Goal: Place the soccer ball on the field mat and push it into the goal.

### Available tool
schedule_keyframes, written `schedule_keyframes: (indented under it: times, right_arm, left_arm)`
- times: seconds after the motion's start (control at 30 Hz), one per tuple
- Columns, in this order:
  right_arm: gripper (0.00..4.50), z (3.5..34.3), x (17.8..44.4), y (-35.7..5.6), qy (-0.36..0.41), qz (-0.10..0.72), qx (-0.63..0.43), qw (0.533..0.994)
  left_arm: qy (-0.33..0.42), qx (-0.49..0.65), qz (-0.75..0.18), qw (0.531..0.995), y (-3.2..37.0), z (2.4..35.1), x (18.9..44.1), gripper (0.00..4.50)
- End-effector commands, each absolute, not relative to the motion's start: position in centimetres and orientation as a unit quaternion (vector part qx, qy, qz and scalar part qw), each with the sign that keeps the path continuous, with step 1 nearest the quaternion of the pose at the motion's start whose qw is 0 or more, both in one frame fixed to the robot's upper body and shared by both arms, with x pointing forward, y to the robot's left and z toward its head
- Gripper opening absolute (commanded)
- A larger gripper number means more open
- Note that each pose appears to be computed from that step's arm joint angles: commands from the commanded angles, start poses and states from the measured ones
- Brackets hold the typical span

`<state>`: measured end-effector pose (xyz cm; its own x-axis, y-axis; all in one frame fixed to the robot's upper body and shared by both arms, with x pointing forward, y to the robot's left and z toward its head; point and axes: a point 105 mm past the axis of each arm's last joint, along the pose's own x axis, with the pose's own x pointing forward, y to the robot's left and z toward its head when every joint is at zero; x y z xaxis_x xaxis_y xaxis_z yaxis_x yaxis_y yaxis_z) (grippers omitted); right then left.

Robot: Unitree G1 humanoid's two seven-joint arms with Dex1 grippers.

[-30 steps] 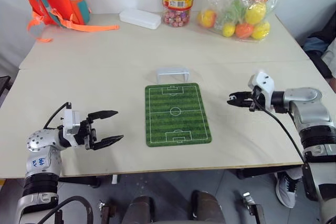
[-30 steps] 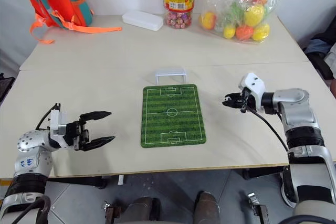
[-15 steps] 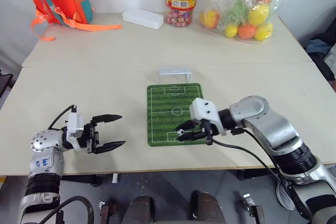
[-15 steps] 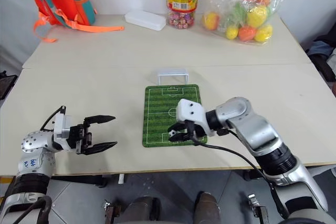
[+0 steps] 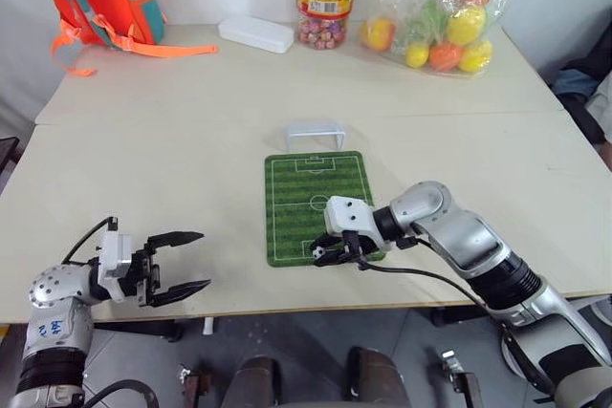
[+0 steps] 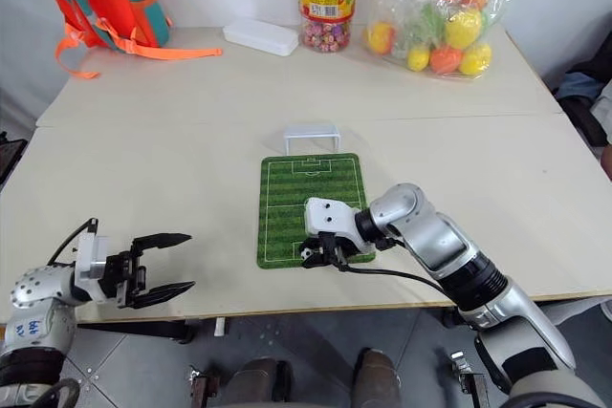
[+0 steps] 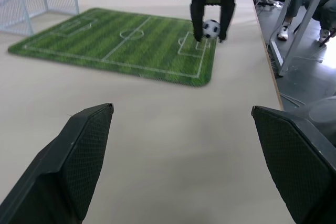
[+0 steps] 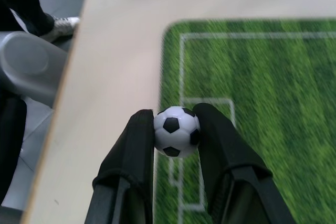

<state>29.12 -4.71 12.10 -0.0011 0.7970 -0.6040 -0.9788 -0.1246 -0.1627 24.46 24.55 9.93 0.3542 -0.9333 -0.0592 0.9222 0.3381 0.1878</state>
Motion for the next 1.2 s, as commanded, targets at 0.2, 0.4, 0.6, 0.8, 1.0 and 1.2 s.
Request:
schedule_keyframes:
  times: [0.2, 0.4, 0.6, 0.8, 1.0, 1.2]
  right_arm:
    - [0.84, 12.1, 29.6, -4.7, 0.138, 0.695, -0.309, 0.635]
    - [0.84, 12.1, 29.9, -4.4, 0.13, 0.693, -0.311, 0.638]
    - [0.84, 12.4, 30.1, -4.5, 0.123, 0.693, -0.311, 0.638]
    - [2.49, 12.3, 30.3, -4.6, 0.12, 0.693, -0.316, 0.637]
    - [2.79, 13.0, 30.5, -4.4, 0.104, 0.691, -0.316, 0.641]
    - [2.79, 15.3, 30.2, -4.2, 0.078, 0.698, -0.319, 0.637]
  left_arm:
    - [-0.052, 0.12, -0.568, 0.813, 25.1, 11.3, 23.7, 4.5]
    - [-0.057, 0.12, -0.568, 0.812, 24.7, 11.4, 23.8, 4.5]
    - [-0.06, 0.12, -0.567, 0.812, 24.5, 11.4, 24.1, 4.5]
    - [-0.065, 0.12, -0.568, 0.812, 24.3, 11.6, 24.5, 4.5]
    - [-0.069, 0.119, -0.566, 0.813, 24.1, 11.7, 24.9, 4.5]
    - [-0.073, 0.117, -0.568, 0.812, 23.8, 11.8, 25.3, 4.5]
